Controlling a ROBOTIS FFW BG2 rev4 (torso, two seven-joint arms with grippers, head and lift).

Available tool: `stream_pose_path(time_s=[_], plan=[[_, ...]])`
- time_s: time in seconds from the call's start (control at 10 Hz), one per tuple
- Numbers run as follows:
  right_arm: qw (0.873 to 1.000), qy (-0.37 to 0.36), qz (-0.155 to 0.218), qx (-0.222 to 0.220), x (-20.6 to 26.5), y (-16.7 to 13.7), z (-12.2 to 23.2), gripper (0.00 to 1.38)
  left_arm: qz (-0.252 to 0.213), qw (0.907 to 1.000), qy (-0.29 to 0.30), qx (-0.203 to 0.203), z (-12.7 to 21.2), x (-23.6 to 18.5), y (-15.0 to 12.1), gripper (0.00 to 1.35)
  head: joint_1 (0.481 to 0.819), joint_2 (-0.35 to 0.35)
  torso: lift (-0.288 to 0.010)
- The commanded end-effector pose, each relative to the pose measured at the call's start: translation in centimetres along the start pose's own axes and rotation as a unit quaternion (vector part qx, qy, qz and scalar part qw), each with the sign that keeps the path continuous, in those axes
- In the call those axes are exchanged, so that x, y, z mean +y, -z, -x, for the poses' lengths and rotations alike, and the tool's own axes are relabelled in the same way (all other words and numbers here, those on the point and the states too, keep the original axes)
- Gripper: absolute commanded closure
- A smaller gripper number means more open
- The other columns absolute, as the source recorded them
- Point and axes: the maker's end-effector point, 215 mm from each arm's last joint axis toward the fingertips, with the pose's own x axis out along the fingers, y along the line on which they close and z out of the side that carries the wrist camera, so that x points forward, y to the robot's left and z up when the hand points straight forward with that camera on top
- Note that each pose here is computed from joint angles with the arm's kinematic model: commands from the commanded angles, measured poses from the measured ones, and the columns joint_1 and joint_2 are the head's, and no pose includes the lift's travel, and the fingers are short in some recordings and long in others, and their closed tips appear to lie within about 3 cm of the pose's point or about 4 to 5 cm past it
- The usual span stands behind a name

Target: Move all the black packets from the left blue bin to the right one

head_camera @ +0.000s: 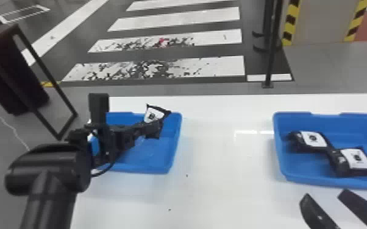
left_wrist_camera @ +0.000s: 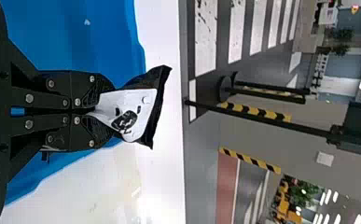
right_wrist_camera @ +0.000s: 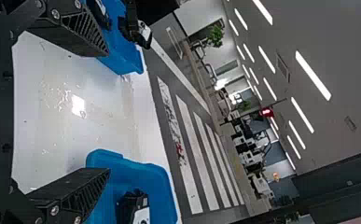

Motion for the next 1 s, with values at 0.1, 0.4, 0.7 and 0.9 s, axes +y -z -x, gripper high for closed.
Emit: stream_pose_path(time_s=[0.1,0.4,0.7,0.9], plan=[[0.999,-0.037,-0.003,-0.018,0.3,-1.2,-2.0,0.15,0.002,0.9958,0.084,-0.038,1.2,-8.0,-0.6,1.15,0.695,0.180,-0.140],[0.995,-0.088,-0.033,-0.022,2.7,-1.7,-4.1,0.15,0.016,0.9833,0.173,-0.054,1.5,-16.4,-0.4,1.15,0.695,0.099,-0.140],[0.990,-0.123,-0.055,-0.030,3.8,-2.3,-6.6,0.15,0.026,0.9671,0.247,-0.056,2.0,-23.5,-0.1,1.15,0.695,0.042,-0.140],[0.989,-0.131,-0.063,-0.030,3.6,-2.2,-7.8,0.15,0.033,0.9541,0.294,-0.045,2.0,-28.0,0.6,1.15,0.695,0.002,-0.140]])
